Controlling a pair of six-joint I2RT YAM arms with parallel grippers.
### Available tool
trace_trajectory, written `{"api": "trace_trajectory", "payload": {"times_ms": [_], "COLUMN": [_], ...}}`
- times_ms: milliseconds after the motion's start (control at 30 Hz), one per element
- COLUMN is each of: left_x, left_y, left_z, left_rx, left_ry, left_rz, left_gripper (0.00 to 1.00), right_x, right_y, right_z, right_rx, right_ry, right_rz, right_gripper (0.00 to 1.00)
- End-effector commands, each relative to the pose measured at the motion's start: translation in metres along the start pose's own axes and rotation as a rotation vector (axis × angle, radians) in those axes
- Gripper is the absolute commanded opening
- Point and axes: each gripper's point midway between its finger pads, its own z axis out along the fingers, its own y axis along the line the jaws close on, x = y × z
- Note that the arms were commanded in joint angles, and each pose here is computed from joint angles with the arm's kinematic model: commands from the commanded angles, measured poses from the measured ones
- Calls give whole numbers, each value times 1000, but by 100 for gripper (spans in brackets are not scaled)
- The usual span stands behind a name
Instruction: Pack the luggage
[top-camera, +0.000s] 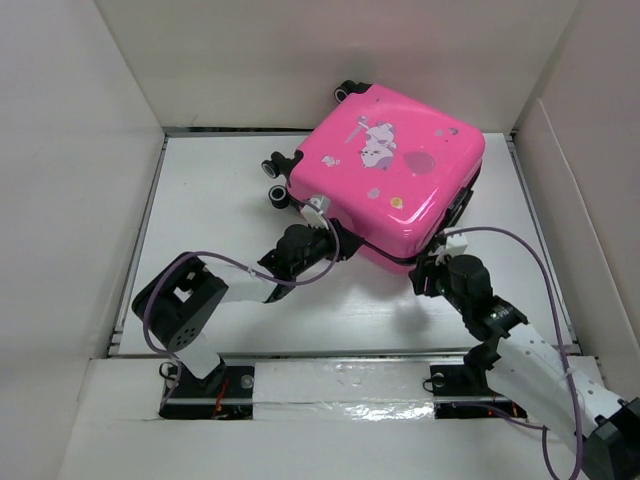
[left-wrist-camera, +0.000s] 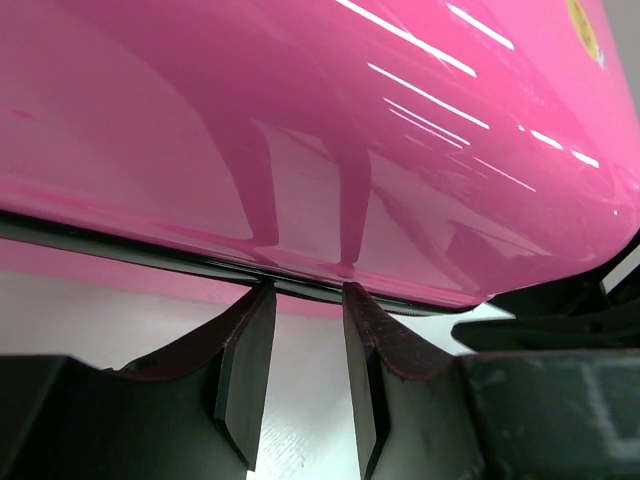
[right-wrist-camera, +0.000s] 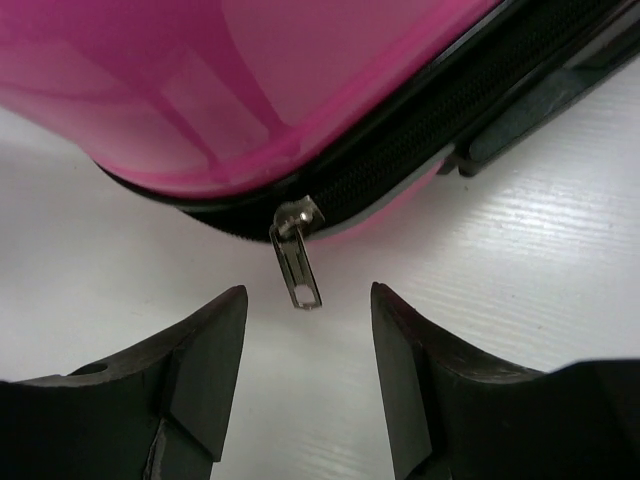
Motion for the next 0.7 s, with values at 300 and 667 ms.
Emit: {"api": "trace_trajectory", "payload": {"times_ms": [300,667], "left_x": [7,-1], "left_y": [-38,-63], "left_z": [20,46], "left_rx": [71,100], "left_ry": [12,-4], "left_rz": [81,129], "left_gripper": [27,27], "right_x": [-64,-20], "right_y": [1,66], "right_z": [23,-7], "right_rx": [57,-243], "right_ry": [-172,-32], "right_rz": [-74,-134], "right_gripper": [43,0]}}
